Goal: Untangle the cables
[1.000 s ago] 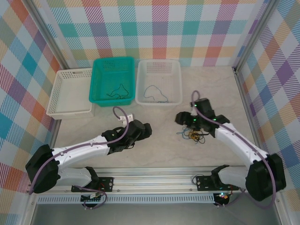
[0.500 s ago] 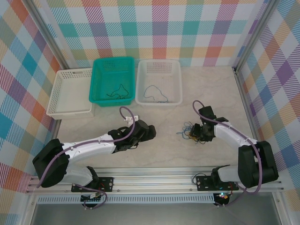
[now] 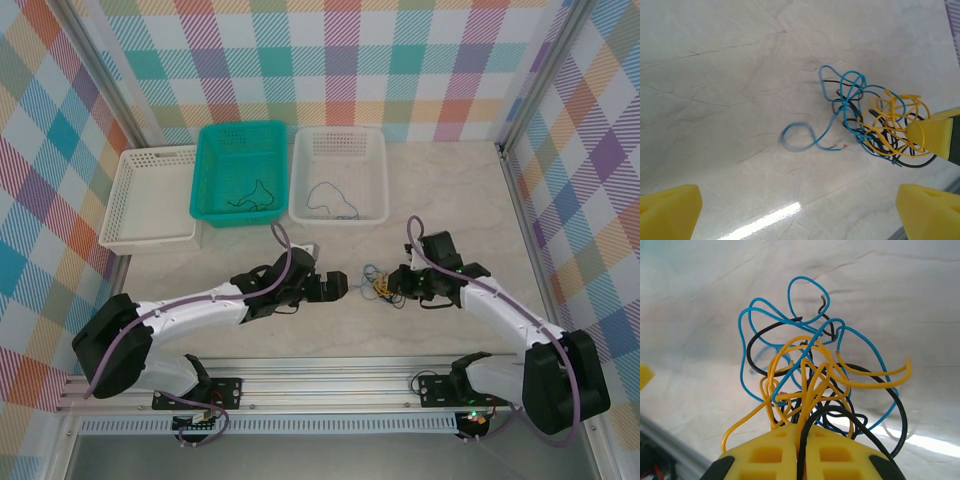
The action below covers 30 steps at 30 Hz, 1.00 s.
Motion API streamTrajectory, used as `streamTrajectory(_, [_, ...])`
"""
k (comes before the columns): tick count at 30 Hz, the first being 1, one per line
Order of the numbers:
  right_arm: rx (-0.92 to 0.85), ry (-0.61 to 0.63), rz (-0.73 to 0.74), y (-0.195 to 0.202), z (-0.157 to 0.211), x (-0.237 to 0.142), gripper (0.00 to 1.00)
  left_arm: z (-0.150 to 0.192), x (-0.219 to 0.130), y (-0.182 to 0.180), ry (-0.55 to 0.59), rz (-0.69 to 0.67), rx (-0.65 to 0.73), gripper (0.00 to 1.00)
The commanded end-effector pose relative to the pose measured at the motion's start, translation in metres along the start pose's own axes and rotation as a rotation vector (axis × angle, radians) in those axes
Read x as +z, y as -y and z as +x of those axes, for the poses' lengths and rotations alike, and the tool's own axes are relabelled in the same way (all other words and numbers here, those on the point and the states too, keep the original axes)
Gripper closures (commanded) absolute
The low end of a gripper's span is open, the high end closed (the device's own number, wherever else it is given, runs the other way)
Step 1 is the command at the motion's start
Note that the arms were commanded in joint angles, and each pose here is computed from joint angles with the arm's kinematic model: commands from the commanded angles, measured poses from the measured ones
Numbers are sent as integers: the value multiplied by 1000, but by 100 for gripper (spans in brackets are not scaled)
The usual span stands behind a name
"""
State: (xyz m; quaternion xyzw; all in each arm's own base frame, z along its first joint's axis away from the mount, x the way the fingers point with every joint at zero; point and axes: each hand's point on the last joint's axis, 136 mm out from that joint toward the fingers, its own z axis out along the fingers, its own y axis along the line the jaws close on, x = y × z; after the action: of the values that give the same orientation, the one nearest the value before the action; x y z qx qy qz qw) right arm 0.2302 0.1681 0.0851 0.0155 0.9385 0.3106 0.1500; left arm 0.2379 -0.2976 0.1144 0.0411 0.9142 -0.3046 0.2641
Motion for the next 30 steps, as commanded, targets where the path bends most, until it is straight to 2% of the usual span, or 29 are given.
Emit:
streamTrajectory(1, [-58, -32, -157, -35, 5, 2, 91, -4, -13, 13, -5, 87, 93, 1])
streamTrajectory(5, [-87, -113, -147, -47, 16, 18, 89, -4, -21, 2, 5, 83, 80, 2])
streamTrajectory(11, [-20, -96, -108, -39, 10, 38, 92, 8, -25, -28, -23, -39, 132, 4])
streamTrajectory(15, [8, -105, -51, -29, 10, 43, 92, 25, -17, -29, -79, -2, 162, 10])
streamTrajectory(19, [39, -83, 48, -11, 8, 41, 91, 32, -6, -34, -106, -44, 191, 19])
streamTrajectory(23, [50, -75, 129, 4, 8, 41, 90, 36, 7, -33, -108, -100, 286, 23])
streamTrajectory(28, [70, -89, 137, 9, 14, 44, 90, 37, 23, -28, -94, -246, 519, 32])
streamTrajectory(30, [68, -86, 144, 11, 14, 44, 90, 39, 32, -25, -109, -243, 565, 33])
